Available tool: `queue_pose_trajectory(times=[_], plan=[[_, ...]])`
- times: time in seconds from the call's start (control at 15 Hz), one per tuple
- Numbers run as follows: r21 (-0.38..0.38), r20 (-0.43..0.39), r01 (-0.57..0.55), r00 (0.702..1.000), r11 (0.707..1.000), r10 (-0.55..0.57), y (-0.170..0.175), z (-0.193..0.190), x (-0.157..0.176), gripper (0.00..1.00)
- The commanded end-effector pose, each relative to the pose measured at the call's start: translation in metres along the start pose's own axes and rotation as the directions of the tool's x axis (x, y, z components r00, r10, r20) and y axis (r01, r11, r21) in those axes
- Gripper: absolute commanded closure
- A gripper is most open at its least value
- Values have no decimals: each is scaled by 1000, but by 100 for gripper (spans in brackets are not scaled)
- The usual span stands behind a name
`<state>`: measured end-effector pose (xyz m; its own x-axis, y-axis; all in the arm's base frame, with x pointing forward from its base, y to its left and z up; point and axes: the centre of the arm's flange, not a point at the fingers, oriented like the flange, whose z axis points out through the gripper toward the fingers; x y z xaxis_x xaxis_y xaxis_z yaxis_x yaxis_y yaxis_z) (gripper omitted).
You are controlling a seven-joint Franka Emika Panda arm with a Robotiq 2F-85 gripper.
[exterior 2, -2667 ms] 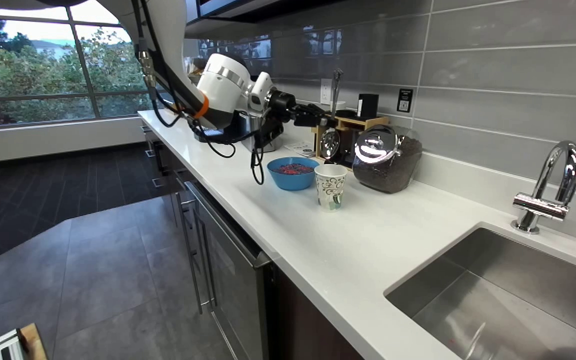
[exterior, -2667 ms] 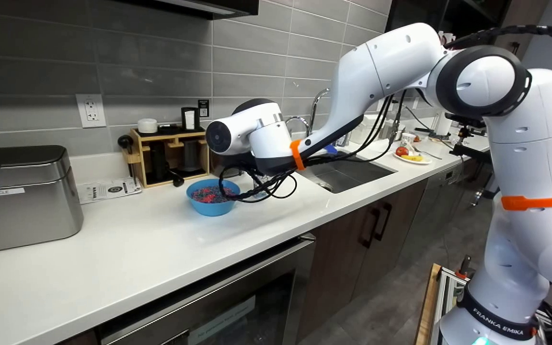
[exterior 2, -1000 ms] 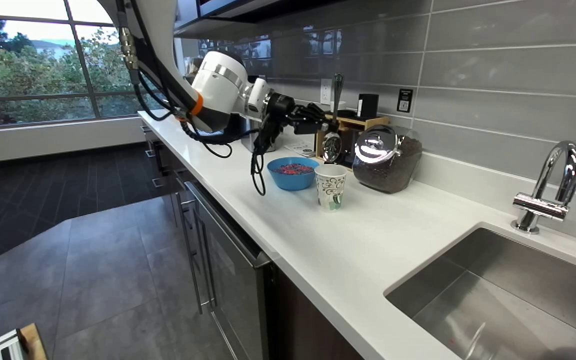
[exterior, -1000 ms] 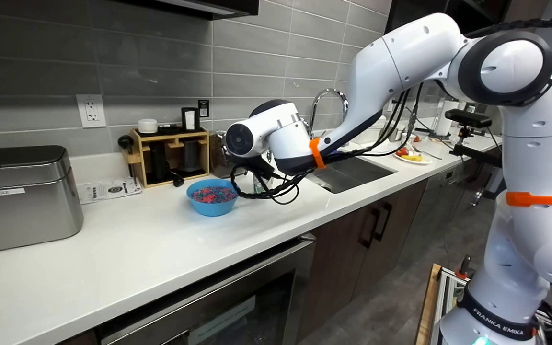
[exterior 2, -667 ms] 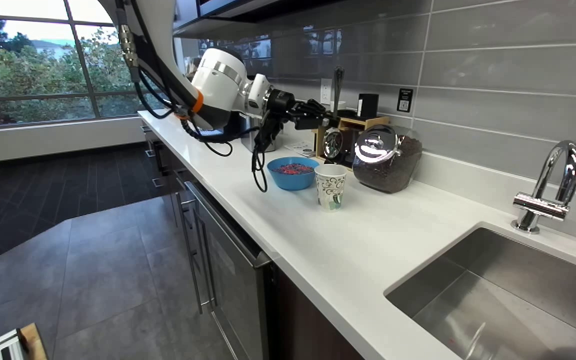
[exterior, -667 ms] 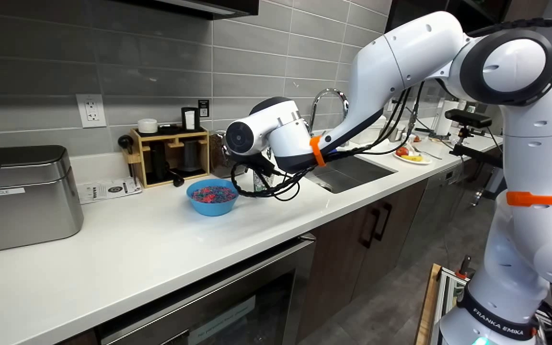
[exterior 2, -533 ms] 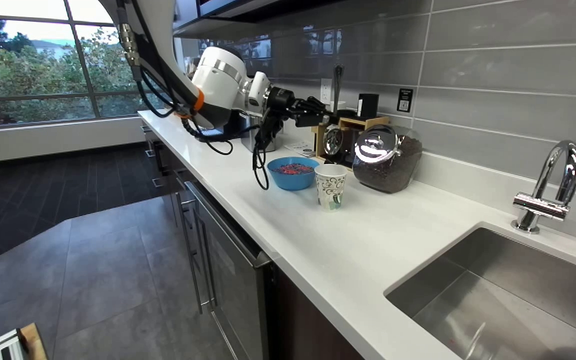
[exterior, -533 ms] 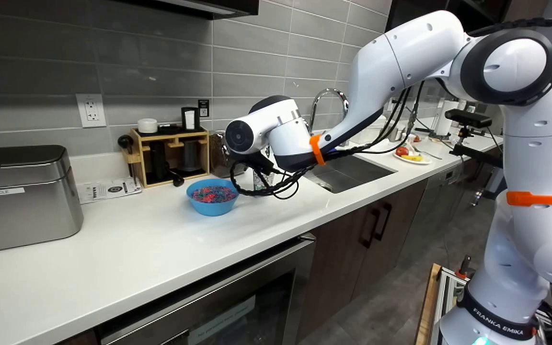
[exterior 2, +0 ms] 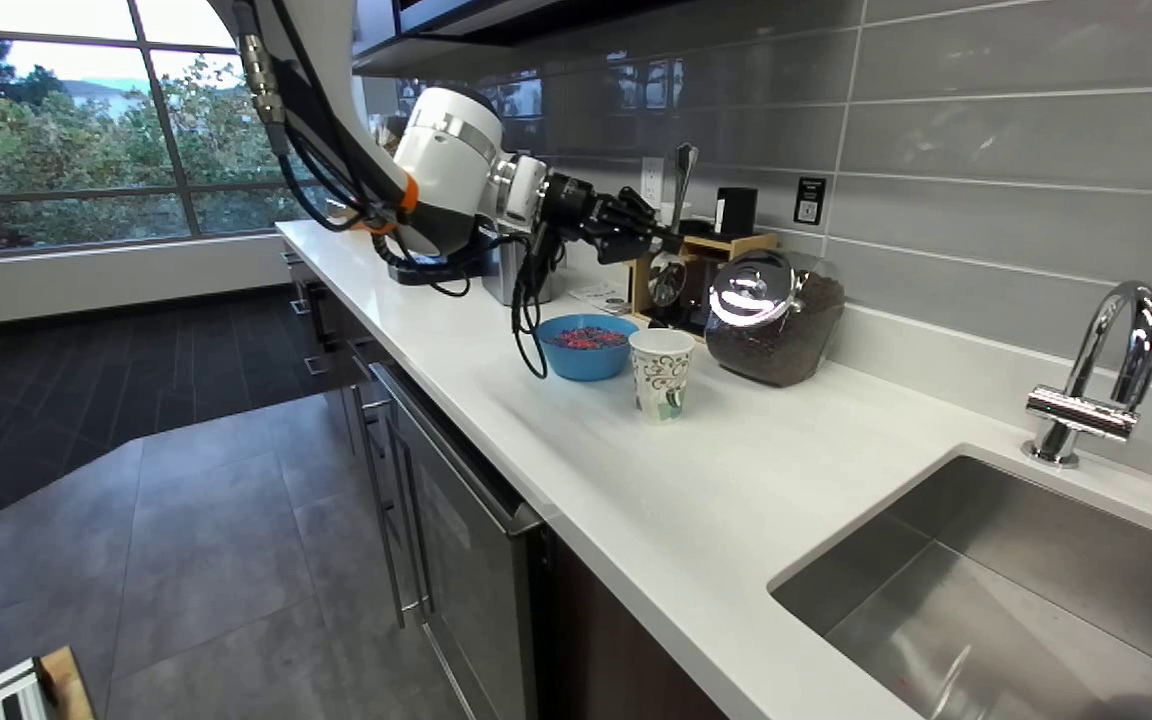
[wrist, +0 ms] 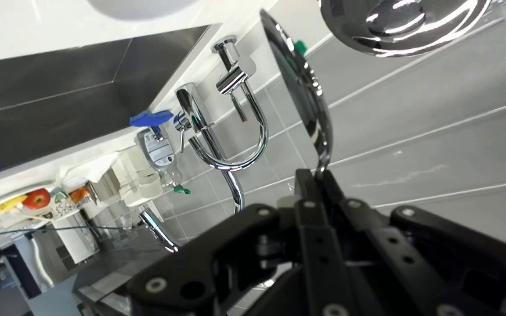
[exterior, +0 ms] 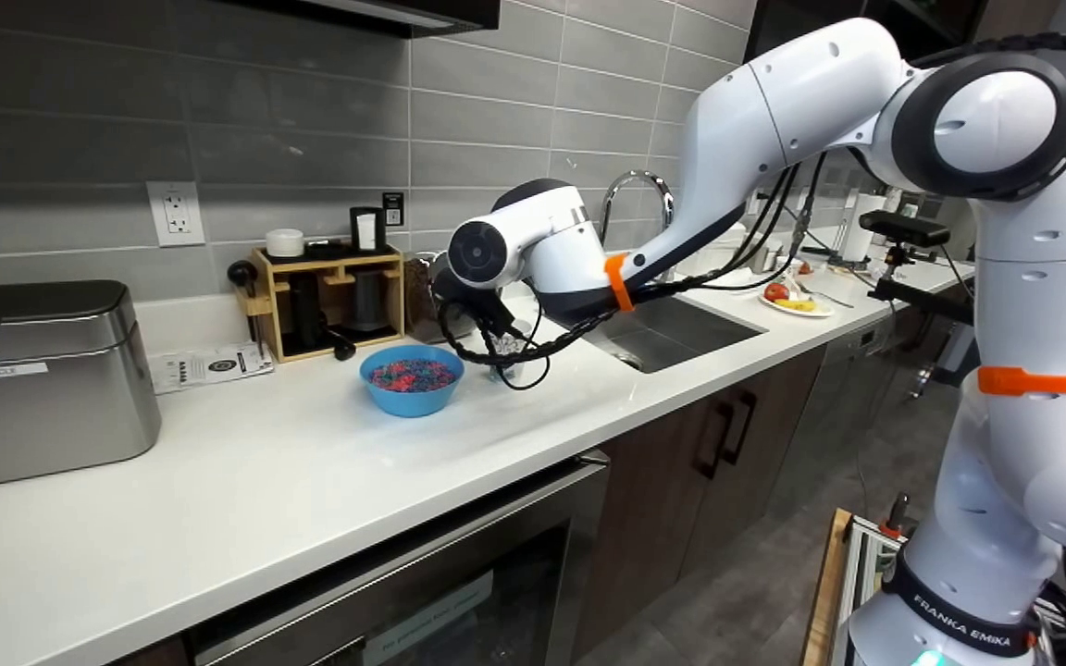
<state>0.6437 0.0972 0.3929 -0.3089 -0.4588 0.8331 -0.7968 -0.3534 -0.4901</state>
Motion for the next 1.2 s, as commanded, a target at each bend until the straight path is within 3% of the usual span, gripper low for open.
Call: queue_pose_trajectory(times=[0.0, 0.67, 0.8, 0.87, 1.13], plan=[[26, 41, -83, 996, 996, 82, 23, 3, 8, 99], [22, 44, -90, 995, 996, 89, 30, 1, 15, 99], [19, 84, 67, 994, 998, -68, 16, -10, 17, 99], [-1, 67, 138, 988, 990, -138, 8, -18, 21, 99], [-36, 27, 367, 930, 930, -366, -7, -42, 38, 99]])
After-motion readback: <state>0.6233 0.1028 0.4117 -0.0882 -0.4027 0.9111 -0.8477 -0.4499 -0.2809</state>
